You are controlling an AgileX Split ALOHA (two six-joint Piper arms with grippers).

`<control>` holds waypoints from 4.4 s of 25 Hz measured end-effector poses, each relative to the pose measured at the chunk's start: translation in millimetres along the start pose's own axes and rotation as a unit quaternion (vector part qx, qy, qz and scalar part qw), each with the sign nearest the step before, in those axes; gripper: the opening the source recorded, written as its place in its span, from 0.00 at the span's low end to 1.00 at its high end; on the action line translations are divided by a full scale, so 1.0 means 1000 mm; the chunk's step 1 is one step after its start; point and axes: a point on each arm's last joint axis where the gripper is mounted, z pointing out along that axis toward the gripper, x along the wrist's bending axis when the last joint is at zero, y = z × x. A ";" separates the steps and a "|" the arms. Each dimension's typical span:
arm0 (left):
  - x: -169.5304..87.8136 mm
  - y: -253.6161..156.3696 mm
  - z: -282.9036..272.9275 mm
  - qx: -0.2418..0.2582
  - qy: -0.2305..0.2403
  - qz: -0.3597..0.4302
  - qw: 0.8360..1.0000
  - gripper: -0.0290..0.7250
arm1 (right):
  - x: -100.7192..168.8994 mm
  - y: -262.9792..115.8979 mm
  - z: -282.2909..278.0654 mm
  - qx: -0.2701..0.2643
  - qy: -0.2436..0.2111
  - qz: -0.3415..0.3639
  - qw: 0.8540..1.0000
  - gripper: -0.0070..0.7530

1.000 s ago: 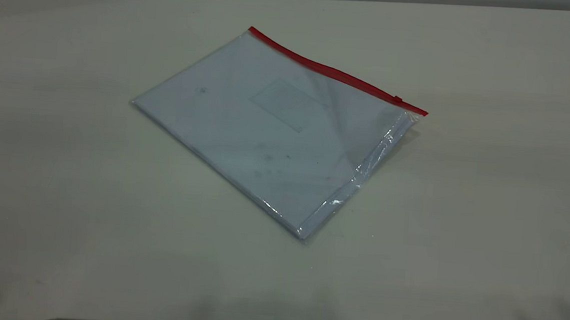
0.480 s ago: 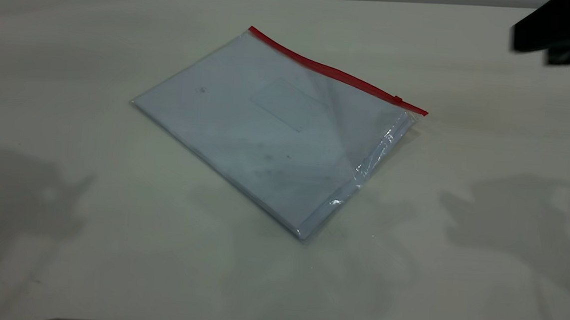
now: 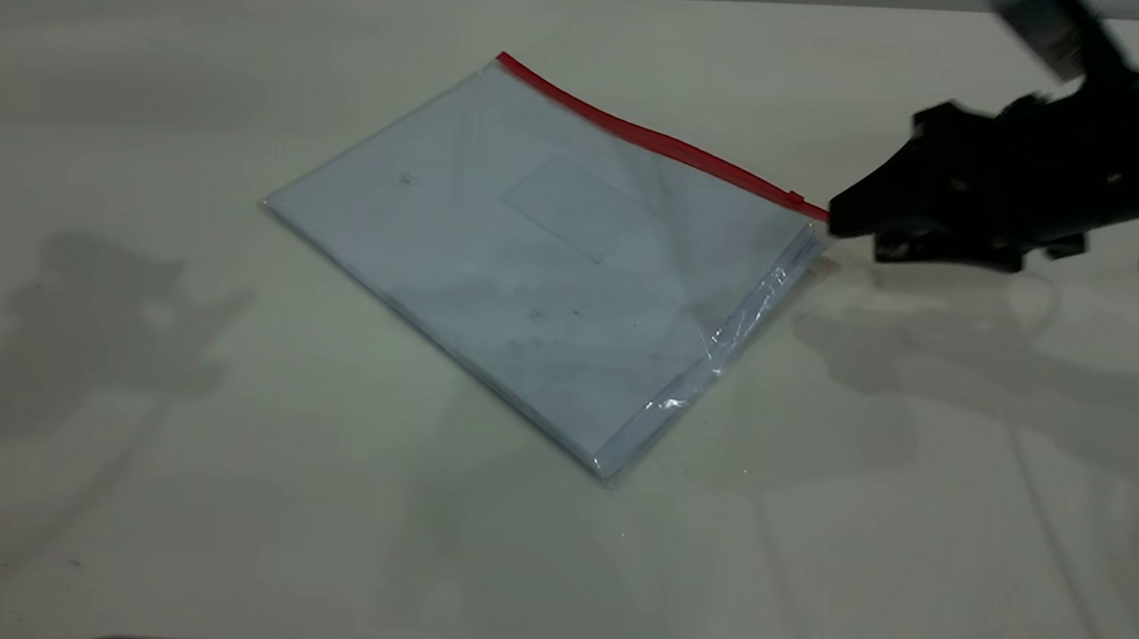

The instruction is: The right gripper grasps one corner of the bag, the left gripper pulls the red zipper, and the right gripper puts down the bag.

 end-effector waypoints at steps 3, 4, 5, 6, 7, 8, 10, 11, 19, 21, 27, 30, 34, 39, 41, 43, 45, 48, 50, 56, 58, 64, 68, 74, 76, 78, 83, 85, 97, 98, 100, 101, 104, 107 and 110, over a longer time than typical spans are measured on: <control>0.000 0.002 0.000 -0.004 0.001 0.005 1.000 0.82 | -0.015 0.003 0.021 0.002 0.008 0.007 1.000 0.63; 0.000 0.002 0.000 -0.004 0.001 0.005 1.000 0.82 | -0.018 0.006 0.027 0.000 0.011 0.006 1.000 0.63; 0.000 0.002 0.000 -0.004 0.001 0.006 1.000 0.82 | -0.021 0.007 0.032 0.000 0.016 0.007 1.000 0.63; 0.000 0.002 0.000 -0.004 0.001 0.007 1.000 0.82 | -0.024 0.007 0.037 0.000 0.022 0.009 1.000 0.63; 0.000 0.002 0.000 -0.004 0.000 0.006 1.000 0.82 | -0.026 0.008 0.041 -0.002 0.028 0.013 1.000 0.63; 0.000 0.002 0.000 -0.005 0.000 0.006 1.000 0.82 | -0.026 0.011 0.044 -0.004 0.034 0.016 0.999 0.63; 0.000 0.002 0.000 -0.005 0.000 0.006 1.000 0.82 | -0.027 0.013 0.050 -0.006 0.045 0.014 0.999 0.63; 0.000 0.002 0.000 -0.005 0.000 0.006 1.000 0.82 | -0.026 0.015 0.053 -0.007 0.048 0.010 0.999 0.63; 0.000 0.002 0.000 -0.005 0.001 0.007 1.000 0.82 | -0.009 0.018 0.076 0.003 0.063 -0.012 0.998 0.49; 0.001 0.002 0.000 -0.005 0.002 0.008 1.000 0.82 | -0.009 0.017 0.076 0.004 0.063 -0.011 0.998 0.34; 0.001 0.002 0.000 -0.005 0.002 0.008 1.000 0.82 | -0.003 0.016 0.077 0.006 0.094 -0.007 0.996 0.05; 0.001 0.002 0.001 -0.005 0.003 0.008 1.000 0.82 | 0.011 0.009 0.080 0.044 0.124 -0.038 0.991 0.05; 0.006 -0.001 0.009 0.005 0.008 0.000 1.000 0.82 | 0.026 -0.011 0.073 0.182 0.135 -0.122 0.966 0.05; 0.015 -0.010 0.026 0.033 0.005 -0.018 0.999 0.82 | 0.010 0.008 0.039 0.250 0.079 -0.185 0.947 0.05; 0.019 -0.014 0.035 0.045 0.002 -0.027 0.999 0.82 | 0.011 0.036 0.028 0.199 0.063 -0.186 0.960 0.05; 0.022 -0.013 0.044 0.048 -0.008 -0.039 0.998 0.82 | 0.025 0.060 0.025 0.143 0.064 -0.190 0.969 0.05; 0.025 -0.008 0.055 0.049 -0.029 -0.042 0.997 0.82 | 0.050 0.073 0.033 0.106 0.081 -0.205 0.970 0.05; 0.029 0.003 0.072 0.044 -0.075 -0.030 0.996 0.82 | 0.087 0.073 0.052 0.090 0.099 -0.232 0.963 0.05; 0.031 0.010 0.085 0.041 -0.111 -0.013 0.993 0.82 | 0.106 0.068 0.062 0.094 0.106 -0.253 0.957 0.05; 0.035 0.025 0.136 0.070 -0.227 0.035 0.971 0.82 | 0.126 0.058 0.073 0.105 0.116 -0.272 0.949 0.05; 0.028 0.029 0.155 0.088 -0.263 0.064 0.959 0.82 | 0.131 0.055 0.076 0.107 0.120 -0.284 0.945 0.05; 0.000 0.030 0.205 0.141 -0.348 0.138 0.917 0.82 | 0.139 0.050 0.079 0.111 0.131 -0.305 0.937 0.05; -0.013 0.031 0.224 0.155 -0.367 0.175 0.900 0.82 | 0.139 0.050 0.079 0.110 0.132 -0.304 0.937 0.05; -0.022 0.023 0.243 0.162 -0.372 0.193 0.894 0.82 | 0.139 0.050 0.079 0.110 0.135 -0.310 0.935 0.05; -0.024 0.018 0.248 0.165 -0.372 0.194 0.892 0.82 | 0.139 0.050 0.079 0.110 0.137 -0.312 0.934 0.05; -0.026 0.016 0.251 0.167 -0.372 0.195 0.892 0.81 | 0.140 0.050 0.079 0.110 0.138 -0.313 0.933 0.05; -0.027 0.015 0.252 0.167 -0.370 0.197 0.892 0.71 | 0.140 0.050 0.079 0.110 0.139 -0.314 0.933 0.05; -0.027 0.015 0.252 0.165 -0.370 0.200 0.892 0.63 | 0.140 0.050 0.079 0.109 0.139 -0.314 0.933 0.05; -0.028 0.016 0.251 0.150 -0.379 0.223 0.886 0.21 | 0.134 0.054 0.074 0.104 0.141 -0.303 0.937 0.05; -0.028 0.017 0.251 0.148 -0.379 0.224 0.885 0.20 | 0.131 0.056 0.073 0.104 0.143 -0.301 0.937 0.05; -0.029 0.017 0.252 0.147 -0.379 0.225 0.885 0.20 | 0.128 0.058 0.069 0.102 0.146 -0.298 0.938 0.05; -0.029 0.017 0.252 0.146 -0.378 0.226 0.886 0.20 | 0.126 0.060 0.067 0.100 0.146 -0.297 0.938 0.05; -0.029 0.020 0.252 0.139 -0.379 0.223 0.888 0.20 | 0.121 0.068 0.057 0.094 0.146 -0.300 0.938 0.05; -0.027 0.021 0.251 0.132 -0.377 0.218 0.890 0.20 | 0.115 0.074 0.047 0.088 0.152 -0.296 0.939 0.05; -0.018 0.022 0.249 0.130 -0.371 0.214 0.894 0.20 | 0.107 0.079 0.039 0.085 0.158 -0.288 0.941 0.05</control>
